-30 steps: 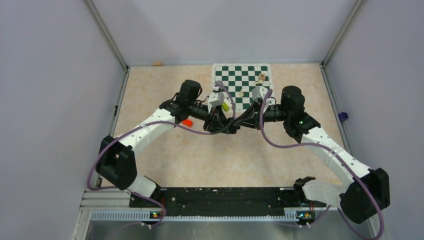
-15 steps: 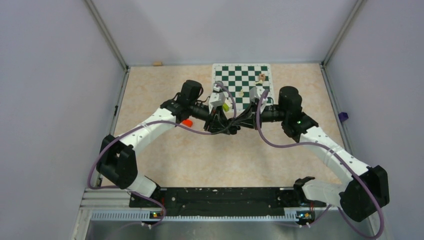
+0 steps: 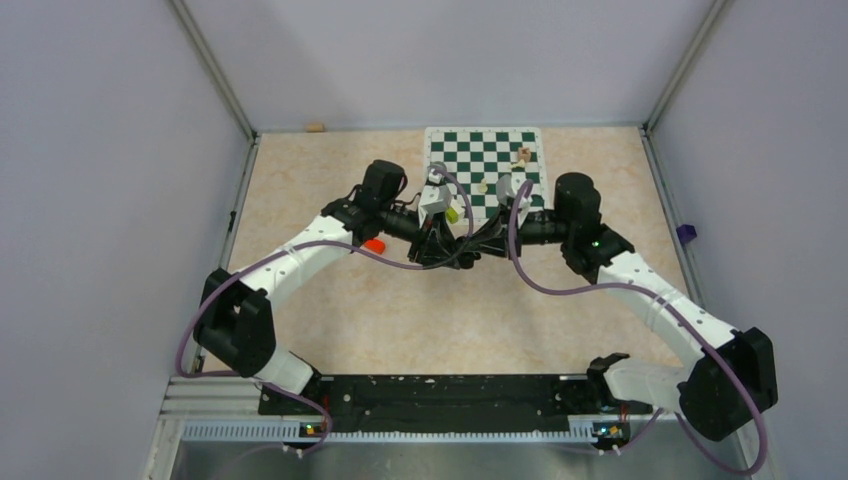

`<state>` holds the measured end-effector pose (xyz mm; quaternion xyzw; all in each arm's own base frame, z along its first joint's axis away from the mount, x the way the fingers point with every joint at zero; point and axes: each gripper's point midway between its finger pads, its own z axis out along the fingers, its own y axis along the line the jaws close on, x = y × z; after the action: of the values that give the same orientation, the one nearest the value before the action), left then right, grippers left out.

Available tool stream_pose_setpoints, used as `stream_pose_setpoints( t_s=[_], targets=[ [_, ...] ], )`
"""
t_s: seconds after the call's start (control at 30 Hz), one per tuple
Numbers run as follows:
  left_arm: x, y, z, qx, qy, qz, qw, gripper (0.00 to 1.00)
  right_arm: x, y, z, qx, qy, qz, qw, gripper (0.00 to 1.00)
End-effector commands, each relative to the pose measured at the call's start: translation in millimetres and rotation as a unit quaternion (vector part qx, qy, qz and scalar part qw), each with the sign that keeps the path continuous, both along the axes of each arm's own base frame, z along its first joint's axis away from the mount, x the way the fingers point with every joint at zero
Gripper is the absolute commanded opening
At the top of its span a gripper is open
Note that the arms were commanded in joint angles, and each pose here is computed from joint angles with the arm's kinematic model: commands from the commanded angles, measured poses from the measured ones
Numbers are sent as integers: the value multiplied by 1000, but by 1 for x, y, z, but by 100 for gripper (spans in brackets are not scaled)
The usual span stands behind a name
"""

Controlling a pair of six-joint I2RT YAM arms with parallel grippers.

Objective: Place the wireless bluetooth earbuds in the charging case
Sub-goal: Place the earbud in the charging case.

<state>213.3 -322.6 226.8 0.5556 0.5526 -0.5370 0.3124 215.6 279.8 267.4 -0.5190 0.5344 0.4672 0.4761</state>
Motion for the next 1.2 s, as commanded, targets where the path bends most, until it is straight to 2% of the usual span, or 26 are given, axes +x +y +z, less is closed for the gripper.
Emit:
stream_pose_setpoints(
  t_s=[0.0,0.93,1.07,1.17],
  targets=[
    [1,-5,18,-20,-28,-11,999,0,-1,6,4,1,-20,10,1000,0],
    [0,-4,23,-21,-34,-15,999,0,9,14,-8,-11,0,-8,1000,0],
    [0,-3,23,-21,-35,-15,999,0,10,14,-10,-13,1,-11,1000,2],
    [0,-3,24,-20,-38,-15,999,0,10,15,-10,-13,1,-11,1000,9]
  ],
)
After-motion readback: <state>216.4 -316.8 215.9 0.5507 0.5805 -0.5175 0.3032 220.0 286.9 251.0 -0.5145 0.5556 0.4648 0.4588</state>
